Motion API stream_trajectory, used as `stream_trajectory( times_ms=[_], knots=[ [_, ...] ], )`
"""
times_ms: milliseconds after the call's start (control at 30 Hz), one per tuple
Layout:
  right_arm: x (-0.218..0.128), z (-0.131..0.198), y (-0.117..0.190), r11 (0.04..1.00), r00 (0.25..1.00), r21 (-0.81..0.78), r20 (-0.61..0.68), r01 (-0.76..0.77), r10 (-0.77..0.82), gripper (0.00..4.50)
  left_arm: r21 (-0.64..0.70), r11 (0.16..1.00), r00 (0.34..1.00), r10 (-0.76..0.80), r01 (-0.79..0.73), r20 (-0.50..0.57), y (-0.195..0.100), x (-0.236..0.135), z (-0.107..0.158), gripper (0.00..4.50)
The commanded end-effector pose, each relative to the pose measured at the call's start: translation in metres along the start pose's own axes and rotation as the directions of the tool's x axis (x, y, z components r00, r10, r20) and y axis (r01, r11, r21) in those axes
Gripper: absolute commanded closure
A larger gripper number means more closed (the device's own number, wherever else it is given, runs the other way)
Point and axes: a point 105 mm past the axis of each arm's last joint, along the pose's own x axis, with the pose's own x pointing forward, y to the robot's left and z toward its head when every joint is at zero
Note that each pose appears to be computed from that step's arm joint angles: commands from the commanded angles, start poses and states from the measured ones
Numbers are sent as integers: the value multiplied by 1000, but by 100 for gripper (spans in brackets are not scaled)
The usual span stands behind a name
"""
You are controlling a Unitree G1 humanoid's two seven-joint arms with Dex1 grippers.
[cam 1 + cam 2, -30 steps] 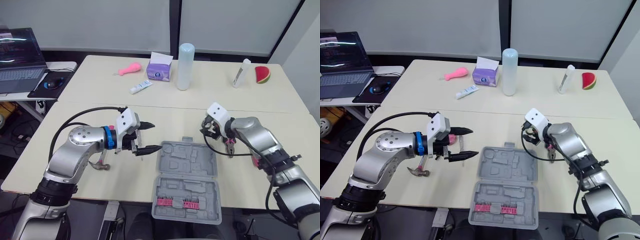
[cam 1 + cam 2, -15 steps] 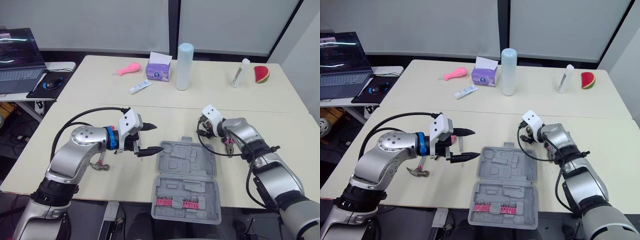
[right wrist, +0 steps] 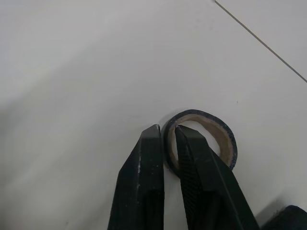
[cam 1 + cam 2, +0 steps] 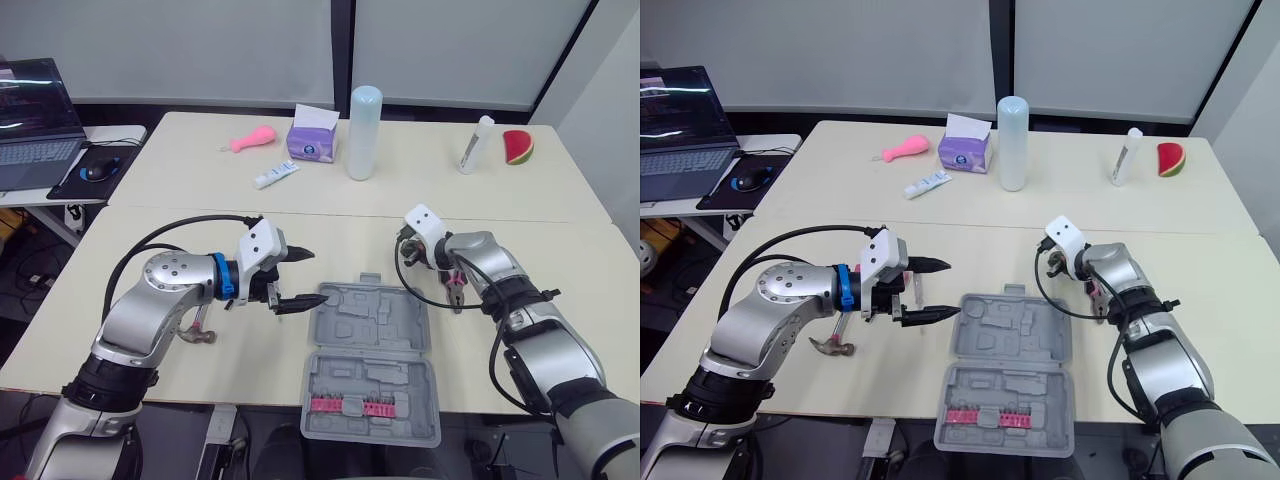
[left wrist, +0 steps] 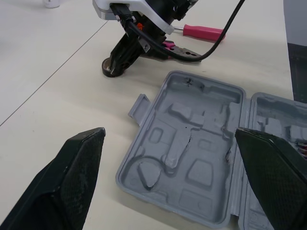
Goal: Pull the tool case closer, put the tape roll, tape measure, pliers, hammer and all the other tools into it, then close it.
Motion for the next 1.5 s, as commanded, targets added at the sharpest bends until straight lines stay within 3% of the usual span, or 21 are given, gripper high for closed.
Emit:
stream_trajectory(
  times_ms=[33, 367, 533, 600, 933, 1267, 1500],
  knots=[
    [-10, 17, 2, 999, 998, -27, 60, -20, 21, 449, 34, 999, 1000, 0, 0, -15, 2, -7, -1, 0],
    [-54, 48, 57, 985, 965, -73, 200, -158, 169, 449, 41, 999, 996, -5, 9, -93, 1, -37, -26, 0],
    [-52, 45, 55, 988, 977, -137, 189, -77, 103, 449, 34, 999, 998, -17, 19, -65, 0, -35, -24, 0],
    [-49, 42, 48, 988, 982, -151, 178, -40, 67, 396, 33, 999, 999, -28, 29, -32, -1, -32, -17, 0],
    [-20, 21, 17, 985, 998, -171, 56, 24, -15, 216, 51, 999, 1000, -18, 17, 11, 1, -22, 0, 0],
    [1, 17, 5, 996, 999, -82, 21, 32, -31, 216, 86, 994, 997, 60, -63, 41, 9, -18, 4, 0],
    [8, 11, 0, 998, 999, -60, -5, 34, -34, 354, 88, 994, 997, 62, -65, 36, 9, -17, 3, 0]
  ],
)
